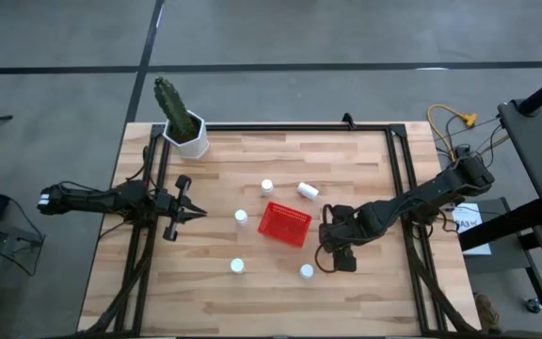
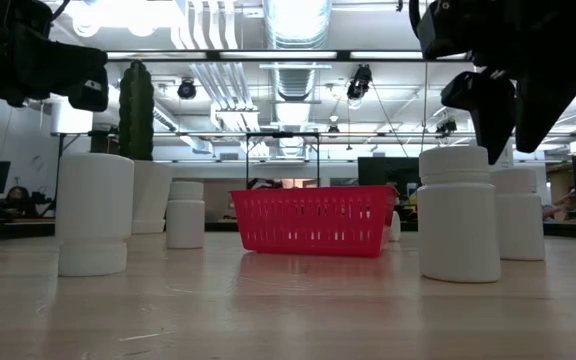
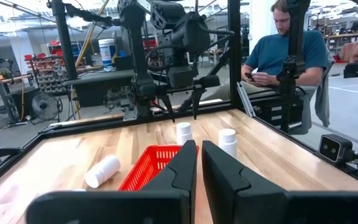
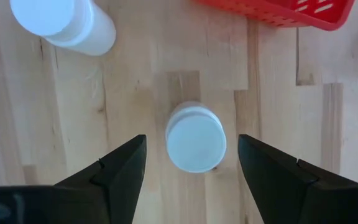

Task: Pick and place pill bottles into a basket
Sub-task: Put the white pill bottle into the red bin

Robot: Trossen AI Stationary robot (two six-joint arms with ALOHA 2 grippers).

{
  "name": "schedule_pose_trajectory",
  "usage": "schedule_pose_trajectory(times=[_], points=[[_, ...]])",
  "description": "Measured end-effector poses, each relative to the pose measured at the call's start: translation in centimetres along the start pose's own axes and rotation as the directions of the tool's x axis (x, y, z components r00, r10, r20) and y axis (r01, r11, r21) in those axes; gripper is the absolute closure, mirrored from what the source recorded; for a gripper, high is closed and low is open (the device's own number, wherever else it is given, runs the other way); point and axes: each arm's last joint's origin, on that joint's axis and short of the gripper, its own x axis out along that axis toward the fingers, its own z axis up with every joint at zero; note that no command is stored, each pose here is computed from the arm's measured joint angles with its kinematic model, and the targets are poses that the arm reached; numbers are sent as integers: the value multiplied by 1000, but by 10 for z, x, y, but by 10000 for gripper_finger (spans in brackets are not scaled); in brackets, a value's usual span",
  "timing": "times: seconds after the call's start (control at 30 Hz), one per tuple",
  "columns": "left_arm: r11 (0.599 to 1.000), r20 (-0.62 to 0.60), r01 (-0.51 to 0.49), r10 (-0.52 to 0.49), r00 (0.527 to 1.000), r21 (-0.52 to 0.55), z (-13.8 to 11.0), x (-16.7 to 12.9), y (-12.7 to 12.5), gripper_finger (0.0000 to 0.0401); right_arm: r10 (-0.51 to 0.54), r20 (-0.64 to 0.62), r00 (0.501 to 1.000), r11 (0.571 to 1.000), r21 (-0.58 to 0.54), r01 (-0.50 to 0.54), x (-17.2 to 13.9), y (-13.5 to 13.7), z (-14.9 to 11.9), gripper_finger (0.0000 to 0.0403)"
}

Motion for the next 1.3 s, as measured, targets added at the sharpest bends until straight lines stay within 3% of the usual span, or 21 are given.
schedule_pose_trajectory(times=[1.3], points=[[1000,-1,0,0,1000,0,0,0,0,391,8,37,999,1000,-21,-7,30,-6,-13,165]])
